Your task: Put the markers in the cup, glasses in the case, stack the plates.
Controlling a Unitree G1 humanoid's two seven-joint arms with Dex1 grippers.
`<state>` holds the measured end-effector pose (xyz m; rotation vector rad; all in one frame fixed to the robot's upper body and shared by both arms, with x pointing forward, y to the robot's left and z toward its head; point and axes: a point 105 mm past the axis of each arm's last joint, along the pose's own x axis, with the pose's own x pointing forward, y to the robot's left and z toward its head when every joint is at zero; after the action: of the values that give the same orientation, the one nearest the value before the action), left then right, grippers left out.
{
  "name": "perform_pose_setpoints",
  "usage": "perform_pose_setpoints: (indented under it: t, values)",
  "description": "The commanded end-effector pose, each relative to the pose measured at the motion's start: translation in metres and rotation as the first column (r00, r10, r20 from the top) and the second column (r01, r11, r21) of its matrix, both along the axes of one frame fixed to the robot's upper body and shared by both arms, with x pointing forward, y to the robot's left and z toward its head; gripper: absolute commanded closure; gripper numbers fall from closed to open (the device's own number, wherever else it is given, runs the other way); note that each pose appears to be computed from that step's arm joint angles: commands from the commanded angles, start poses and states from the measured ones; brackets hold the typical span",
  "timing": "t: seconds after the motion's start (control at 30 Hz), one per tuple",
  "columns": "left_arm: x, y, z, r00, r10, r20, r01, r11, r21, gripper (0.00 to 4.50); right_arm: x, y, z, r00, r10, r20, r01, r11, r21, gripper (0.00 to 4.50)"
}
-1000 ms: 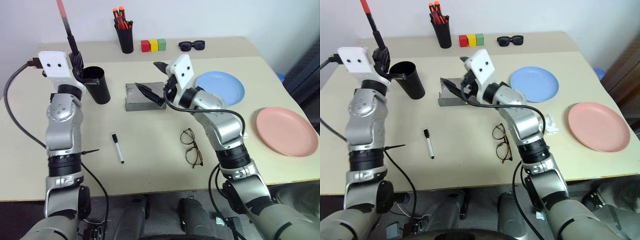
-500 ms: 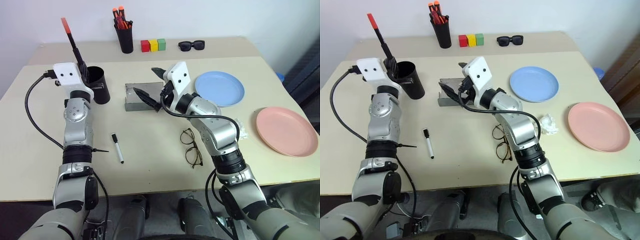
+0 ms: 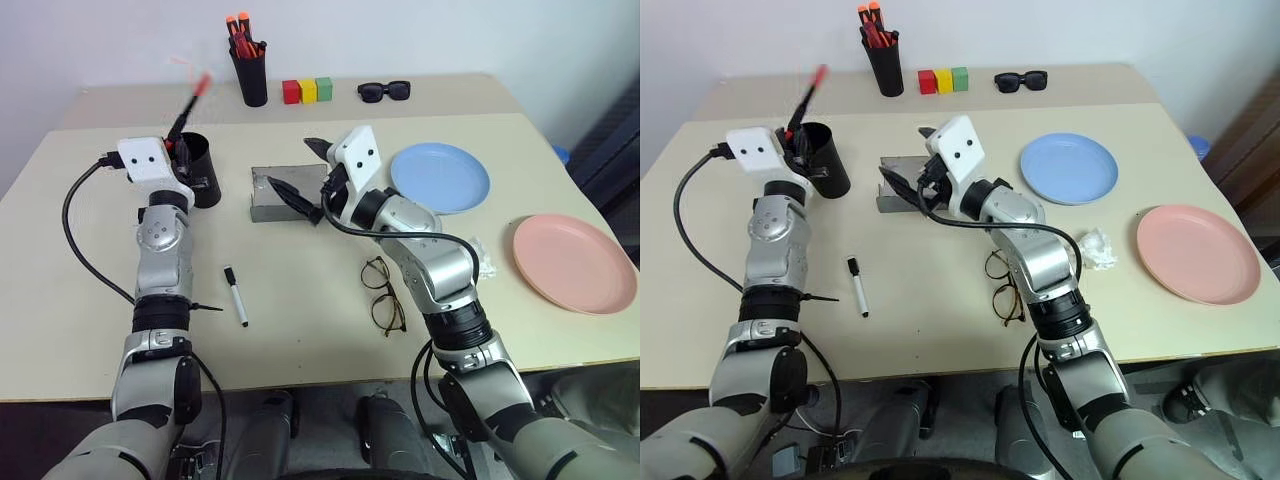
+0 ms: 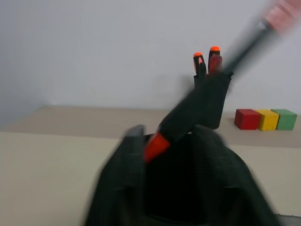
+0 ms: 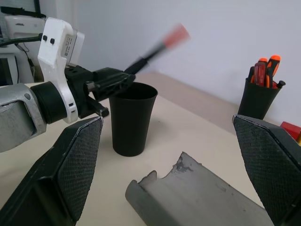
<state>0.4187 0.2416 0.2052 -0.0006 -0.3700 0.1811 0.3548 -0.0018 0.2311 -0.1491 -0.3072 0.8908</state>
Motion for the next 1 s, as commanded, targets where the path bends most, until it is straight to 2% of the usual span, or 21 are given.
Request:
perform_pose_setpoints:
  t: [0.03,0.5,0.7,0.9,0.93,1.0]
  values:
    - [-0.004,0.000,0.010,0.999,0.007,0.039,-0.008,1.000,0.015,2.30,-0.009,0.003,0.014,0.998,0.022,0.056,-0.023,1.000,0.017,0.00]
    - [-0.004,-0.005,0.013,0.998,-0.002,0.063,0.003,1.000,-0.005,2.30,-0.012,0.004,0.010,0.999,0.028,0.046,-0.028,1.000,0.011,0.00]
    - [-0.012,-0.037,0.045,0.973,-0.162,0.165,0.159,0.987,0.033,2.30,-0.011,0.004,0.009,0.999,0.026,0.043,-0.026,1.000,0.010,0.00]
    - [-0.018,-0.085,0.049,0.923,-0.372,0.097,0.359,0.924,0.130,2.30,-0.008,0.003,0.009,0.999,0.010,0.043,-0.010,1.000,0.012,0.00]
    - [-0.016,-0.093,0.041,0.920,-0.392,0.024,0.385,0.913,0.134,1.74,-0.007,0.001,0.009,0.999,0.003,0.042,-0.004,1.000,0.014,0.00]
    - [-0.009,-0.103,0.023,0.918,-0.379,-0.117,0.390,0.916,0.094,0.97,-0.006,-0.001,0.009,0.999,-0.008,0.038,0.007,1.000,0.016,0.00]
